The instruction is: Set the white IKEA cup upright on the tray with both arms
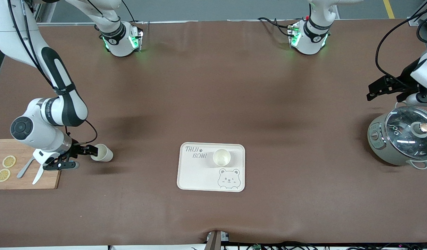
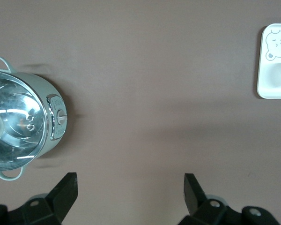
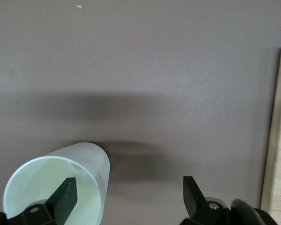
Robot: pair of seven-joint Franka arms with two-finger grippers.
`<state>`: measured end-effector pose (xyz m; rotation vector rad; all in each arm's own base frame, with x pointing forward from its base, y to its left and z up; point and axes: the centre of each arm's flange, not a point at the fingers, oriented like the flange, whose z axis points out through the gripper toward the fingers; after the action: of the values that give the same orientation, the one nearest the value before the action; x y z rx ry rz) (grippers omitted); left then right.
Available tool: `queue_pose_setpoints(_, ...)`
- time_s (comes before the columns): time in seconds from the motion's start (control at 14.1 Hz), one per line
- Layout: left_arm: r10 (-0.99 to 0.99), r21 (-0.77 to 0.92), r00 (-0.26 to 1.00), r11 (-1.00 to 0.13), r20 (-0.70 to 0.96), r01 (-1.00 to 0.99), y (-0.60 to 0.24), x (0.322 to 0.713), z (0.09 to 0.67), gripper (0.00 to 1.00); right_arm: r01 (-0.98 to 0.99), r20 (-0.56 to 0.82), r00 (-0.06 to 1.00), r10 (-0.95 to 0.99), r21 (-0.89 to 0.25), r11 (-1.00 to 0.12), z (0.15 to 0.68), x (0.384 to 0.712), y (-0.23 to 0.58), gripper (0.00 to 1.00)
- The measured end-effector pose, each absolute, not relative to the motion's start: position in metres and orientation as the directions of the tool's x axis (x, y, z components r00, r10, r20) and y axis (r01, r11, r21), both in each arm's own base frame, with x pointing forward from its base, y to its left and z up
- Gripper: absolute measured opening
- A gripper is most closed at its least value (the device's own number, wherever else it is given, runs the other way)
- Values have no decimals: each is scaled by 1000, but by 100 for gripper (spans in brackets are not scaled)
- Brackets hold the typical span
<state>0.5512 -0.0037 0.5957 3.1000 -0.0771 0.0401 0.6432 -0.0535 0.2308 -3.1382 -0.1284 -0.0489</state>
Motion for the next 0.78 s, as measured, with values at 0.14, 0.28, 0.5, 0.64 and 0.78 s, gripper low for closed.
queue_pose_setpoints(0.14,-49,39,998,-998,43,-51,-4,548,604,100,88,24,996,88,4,-996,220,642,-54,100)
queue_pose_setpoints(0.28,-50,38,996,-998,73,-53,-4,545,619,100,88,17,996,88,3,-996,215,642,-54,100)
queue_pose_setpoints(0.5,-52,36,993,-998,104,-56,-5,545,634,100,88,16,996,88,3,-996,215,641,-54,100)
queue_pose_setpoints(0.64,-55,36,993,-998,106,-59,-7,545,635,100,89,16,996,89,3,-996,215,641,-54,100)
queue_pose_setpoints(0.78,-57,36,993,-997,106,-61,-8,545,635,100,89,16,996,89,3,-996,215,641,-54,96)
